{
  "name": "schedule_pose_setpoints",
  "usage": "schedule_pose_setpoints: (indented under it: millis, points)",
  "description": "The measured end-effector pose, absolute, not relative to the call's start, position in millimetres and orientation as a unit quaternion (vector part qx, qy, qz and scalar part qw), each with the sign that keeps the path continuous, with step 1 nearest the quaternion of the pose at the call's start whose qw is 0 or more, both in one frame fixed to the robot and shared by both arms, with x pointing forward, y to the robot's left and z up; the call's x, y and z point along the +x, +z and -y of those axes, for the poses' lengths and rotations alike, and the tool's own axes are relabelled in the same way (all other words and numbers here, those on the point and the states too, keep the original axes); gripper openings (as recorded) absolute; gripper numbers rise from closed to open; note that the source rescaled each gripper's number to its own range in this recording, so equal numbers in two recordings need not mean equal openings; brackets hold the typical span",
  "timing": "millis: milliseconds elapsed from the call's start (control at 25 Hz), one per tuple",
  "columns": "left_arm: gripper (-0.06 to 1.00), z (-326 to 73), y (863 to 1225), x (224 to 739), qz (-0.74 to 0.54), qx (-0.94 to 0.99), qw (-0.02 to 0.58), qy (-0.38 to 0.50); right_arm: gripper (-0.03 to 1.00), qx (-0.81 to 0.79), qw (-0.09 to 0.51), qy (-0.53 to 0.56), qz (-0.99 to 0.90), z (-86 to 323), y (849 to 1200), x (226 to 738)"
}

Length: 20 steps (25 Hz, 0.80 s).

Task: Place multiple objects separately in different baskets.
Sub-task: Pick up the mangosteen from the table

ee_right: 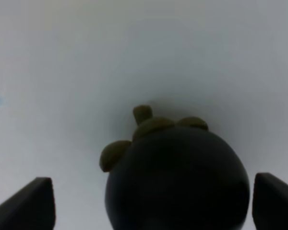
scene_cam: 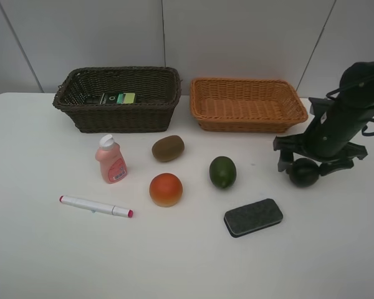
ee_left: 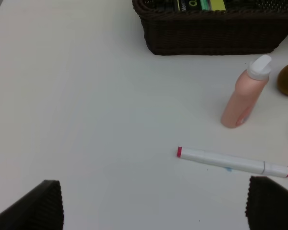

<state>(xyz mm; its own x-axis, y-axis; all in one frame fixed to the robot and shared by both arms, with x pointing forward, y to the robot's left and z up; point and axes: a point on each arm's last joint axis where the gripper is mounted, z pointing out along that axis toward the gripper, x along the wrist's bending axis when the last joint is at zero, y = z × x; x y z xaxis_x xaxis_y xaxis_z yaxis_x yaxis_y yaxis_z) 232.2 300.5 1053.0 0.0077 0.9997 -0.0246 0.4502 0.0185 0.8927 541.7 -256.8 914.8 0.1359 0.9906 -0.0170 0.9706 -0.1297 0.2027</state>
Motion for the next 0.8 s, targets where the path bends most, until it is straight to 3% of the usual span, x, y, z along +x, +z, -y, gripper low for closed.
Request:
schedule_pose_setpoints:
  millis: [200, 800]
  points:
    - [1.00, -300.5, 1053.0, 232.2, -0.604, 0.600, 0.380, 0.362, 0.99, 0.755, 0.068, 0.037, -0.651, 261.2, 897.8, 542.7]
    - [1.00, -300.5, 1053.0, 232.2, -0.604, 0.600, 0.380, 0.362, 0.99, 0.759, 0.076, 0.038, -0.646, 271.7, 897.3, 545.3]
